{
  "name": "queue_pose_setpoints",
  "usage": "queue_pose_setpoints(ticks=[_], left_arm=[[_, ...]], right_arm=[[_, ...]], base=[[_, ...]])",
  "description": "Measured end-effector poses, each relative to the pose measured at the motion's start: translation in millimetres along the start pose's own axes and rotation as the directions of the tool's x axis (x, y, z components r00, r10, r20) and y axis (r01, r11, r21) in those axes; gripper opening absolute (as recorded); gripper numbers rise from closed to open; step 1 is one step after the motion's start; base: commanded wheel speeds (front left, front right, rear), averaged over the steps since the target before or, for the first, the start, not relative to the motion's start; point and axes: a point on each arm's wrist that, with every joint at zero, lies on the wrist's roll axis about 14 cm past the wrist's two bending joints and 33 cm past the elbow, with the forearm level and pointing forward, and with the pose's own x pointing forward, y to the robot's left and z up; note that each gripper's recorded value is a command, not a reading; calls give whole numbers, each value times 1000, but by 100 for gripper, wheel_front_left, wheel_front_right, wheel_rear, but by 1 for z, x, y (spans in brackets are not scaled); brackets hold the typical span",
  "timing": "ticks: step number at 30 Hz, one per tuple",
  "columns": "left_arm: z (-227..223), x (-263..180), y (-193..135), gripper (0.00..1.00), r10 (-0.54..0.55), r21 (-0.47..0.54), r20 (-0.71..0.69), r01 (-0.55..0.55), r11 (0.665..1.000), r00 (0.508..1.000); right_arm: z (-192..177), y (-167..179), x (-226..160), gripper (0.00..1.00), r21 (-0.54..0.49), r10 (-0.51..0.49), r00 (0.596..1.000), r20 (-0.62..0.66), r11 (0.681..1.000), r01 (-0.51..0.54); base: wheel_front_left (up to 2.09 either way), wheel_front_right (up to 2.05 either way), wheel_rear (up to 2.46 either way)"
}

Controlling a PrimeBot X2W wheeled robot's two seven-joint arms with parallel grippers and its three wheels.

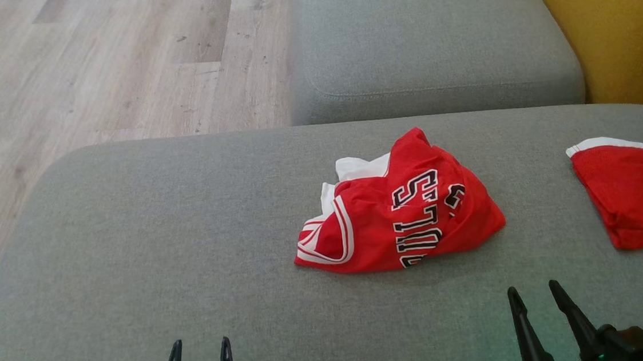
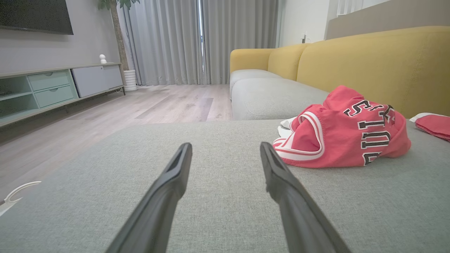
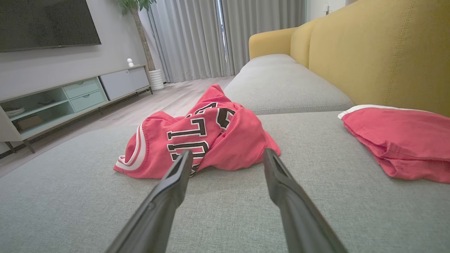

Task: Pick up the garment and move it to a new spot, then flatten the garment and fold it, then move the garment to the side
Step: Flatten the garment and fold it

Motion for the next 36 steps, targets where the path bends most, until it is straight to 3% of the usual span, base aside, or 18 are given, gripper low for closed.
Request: queue_pose_setpoints(ticks=[10,21,28,36], left_arm=[[-4,20,-17,100,-77,10,-23,77,997,997],[-24,99,-53,100,-255,37,-107,260,965,961],[-47,151,-79,100,-362,49,-195,377,925,912],[-111,149,-105,100,-433,-12,-392,467,884,812]], right_arm=[[-6,-6,0,100,6,-18,1000,-23,1000,18],[-11,-17,23,100,-19,-1,998,-60,1000,-1],[-12,-38,44,100,-48,-25,997,-73,999,21],[-23,-57,40,100,-50,-84,990,-109,996,79]], base=[[0,0,0],[0,0,0],[0,0,0],[0,0,0]])
